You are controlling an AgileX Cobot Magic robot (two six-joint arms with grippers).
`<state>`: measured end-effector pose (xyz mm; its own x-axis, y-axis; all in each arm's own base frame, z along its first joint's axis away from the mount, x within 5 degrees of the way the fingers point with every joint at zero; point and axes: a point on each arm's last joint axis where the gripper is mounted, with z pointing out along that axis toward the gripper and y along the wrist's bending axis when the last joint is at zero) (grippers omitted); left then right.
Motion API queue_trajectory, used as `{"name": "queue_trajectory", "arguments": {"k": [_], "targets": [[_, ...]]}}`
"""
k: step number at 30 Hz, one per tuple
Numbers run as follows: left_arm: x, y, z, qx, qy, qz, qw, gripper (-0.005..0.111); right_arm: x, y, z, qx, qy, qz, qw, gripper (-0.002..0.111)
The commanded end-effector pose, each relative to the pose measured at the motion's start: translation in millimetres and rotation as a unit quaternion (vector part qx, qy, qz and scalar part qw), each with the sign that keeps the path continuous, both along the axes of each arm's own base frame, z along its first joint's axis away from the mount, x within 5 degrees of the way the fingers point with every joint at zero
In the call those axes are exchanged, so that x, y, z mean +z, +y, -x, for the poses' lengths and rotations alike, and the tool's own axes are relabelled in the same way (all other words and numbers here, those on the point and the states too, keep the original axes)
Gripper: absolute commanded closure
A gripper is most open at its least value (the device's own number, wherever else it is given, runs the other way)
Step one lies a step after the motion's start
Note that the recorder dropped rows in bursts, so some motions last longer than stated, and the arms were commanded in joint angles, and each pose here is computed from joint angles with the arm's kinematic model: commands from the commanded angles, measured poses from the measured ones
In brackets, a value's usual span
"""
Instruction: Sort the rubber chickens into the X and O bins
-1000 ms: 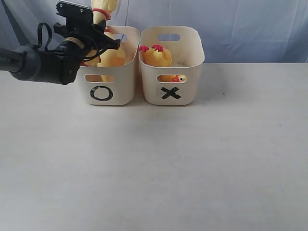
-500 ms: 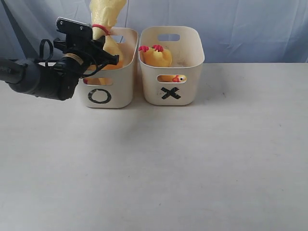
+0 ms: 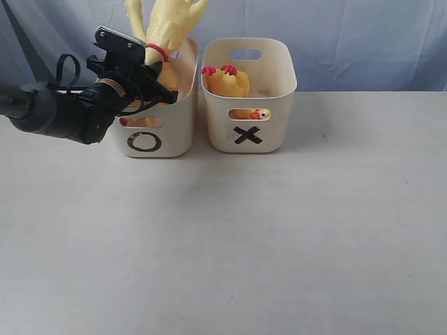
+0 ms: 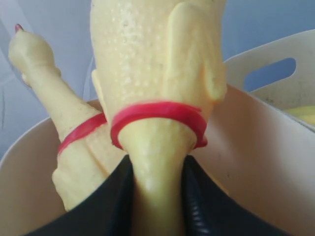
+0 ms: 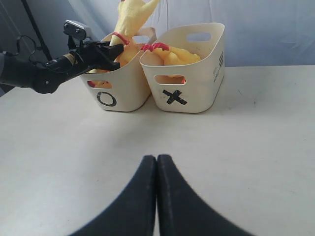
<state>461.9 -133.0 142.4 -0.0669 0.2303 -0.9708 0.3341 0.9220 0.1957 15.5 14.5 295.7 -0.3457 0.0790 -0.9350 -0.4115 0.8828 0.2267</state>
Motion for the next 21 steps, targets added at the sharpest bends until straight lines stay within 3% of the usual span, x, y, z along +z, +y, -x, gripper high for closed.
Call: {"name": "queue_trajectory", "arguments": {"k": [1,10,21], "targets": [[-16.5,1.3,2.7,0.002,0.04,-0.009,0.999,0.107,-0.9,-0.3,-0.1,-0.003,-0.004,0.001,1.0,0.108],[-6.9,0.4,1.5,0.0,-0.007,0.008,1.0,0.105,-0.9,-0.3,-0.1,-0.003,-0.004,0.001,1.0,0.108],[3.0,0.6,1.9,0.0,-0.012,0.009,1.0,0.082,-0.9,-0.3,-0.1,-0.003,-0.004,0.001,1.0,0.108]]}}
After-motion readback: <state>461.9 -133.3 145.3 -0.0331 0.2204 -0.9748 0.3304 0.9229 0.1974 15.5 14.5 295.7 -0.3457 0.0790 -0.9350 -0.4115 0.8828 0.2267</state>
